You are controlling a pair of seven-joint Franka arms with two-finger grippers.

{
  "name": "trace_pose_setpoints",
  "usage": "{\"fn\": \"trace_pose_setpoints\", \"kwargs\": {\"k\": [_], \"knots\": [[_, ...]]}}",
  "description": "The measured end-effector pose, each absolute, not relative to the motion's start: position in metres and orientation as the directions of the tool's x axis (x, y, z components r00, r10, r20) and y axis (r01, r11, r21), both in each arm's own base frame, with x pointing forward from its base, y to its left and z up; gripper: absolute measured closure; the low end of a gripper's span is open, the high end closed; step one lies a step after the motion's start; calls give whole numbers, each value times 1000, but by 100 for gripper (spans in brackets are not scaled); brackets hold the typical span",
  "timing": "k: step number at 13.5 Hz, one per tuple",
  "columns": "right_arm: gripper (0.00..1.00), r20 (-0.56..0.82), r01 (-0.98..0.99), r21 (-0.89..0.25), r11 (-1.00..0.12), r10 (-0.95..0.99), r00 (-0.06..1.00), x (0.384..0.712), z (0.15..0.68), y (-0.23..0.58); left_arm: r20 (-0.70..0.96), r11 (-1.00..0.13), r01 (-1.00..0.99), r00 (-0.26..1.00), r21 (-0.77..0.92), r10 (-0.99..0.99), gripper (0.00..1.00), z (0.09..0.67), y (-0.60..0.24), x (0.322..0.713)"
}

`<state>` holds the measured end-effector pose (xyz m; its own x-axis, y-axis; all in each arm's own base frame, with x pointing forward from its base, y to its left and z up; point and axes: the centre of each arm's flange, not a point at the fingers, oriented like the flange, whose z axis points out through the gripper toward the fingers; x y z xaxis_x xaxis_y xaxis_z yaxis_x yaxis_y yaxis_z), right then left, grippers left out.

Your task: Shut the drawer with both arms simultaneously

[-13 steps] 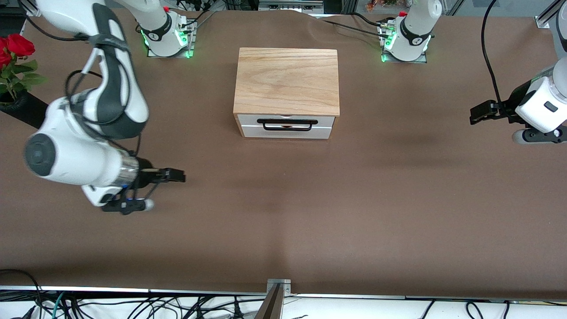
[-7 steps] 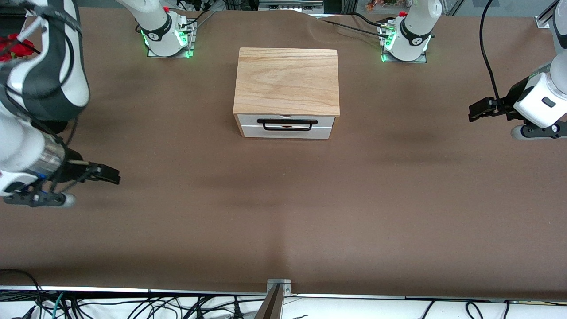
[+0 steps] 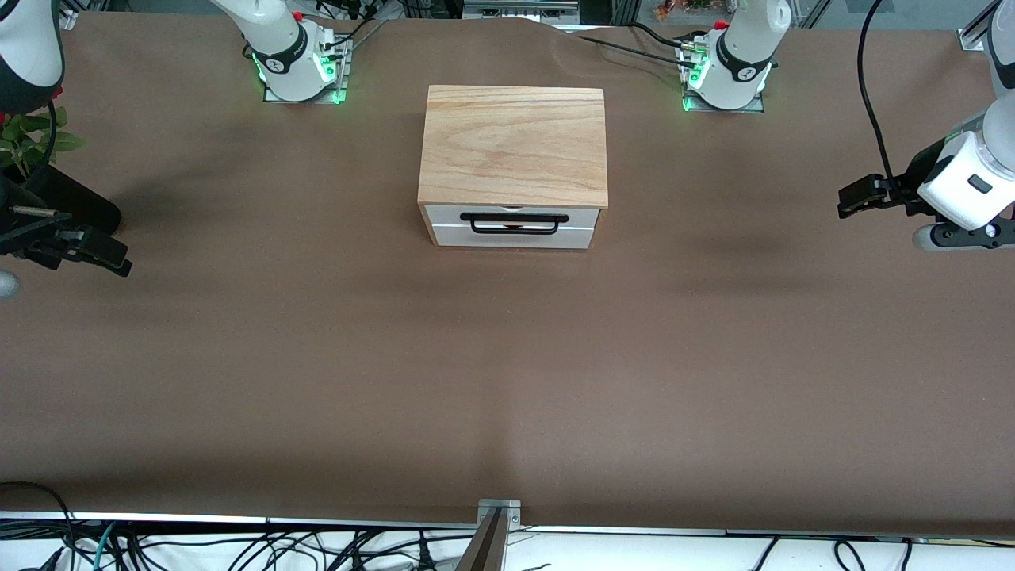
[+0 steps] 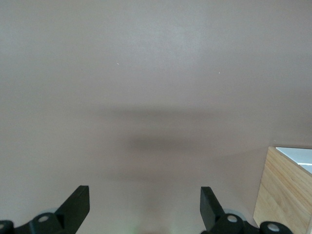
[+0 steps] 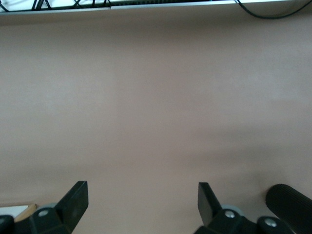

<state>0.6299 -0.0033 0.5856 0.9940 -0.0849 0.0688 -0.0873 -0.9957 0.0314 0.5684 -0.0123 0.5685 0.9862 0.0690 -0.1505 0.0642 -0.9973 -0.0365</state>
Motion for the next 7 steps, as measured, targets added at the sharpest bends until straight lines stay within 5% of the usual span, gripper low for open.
{"fn": "trace_pose_setpoints", "kwargs": {"k": [7], "knots": [[0,13,-77,30,-997,-77,997,618,581,-3,-151,-997,64,986,-36,69,0,568,-12,568]]}}
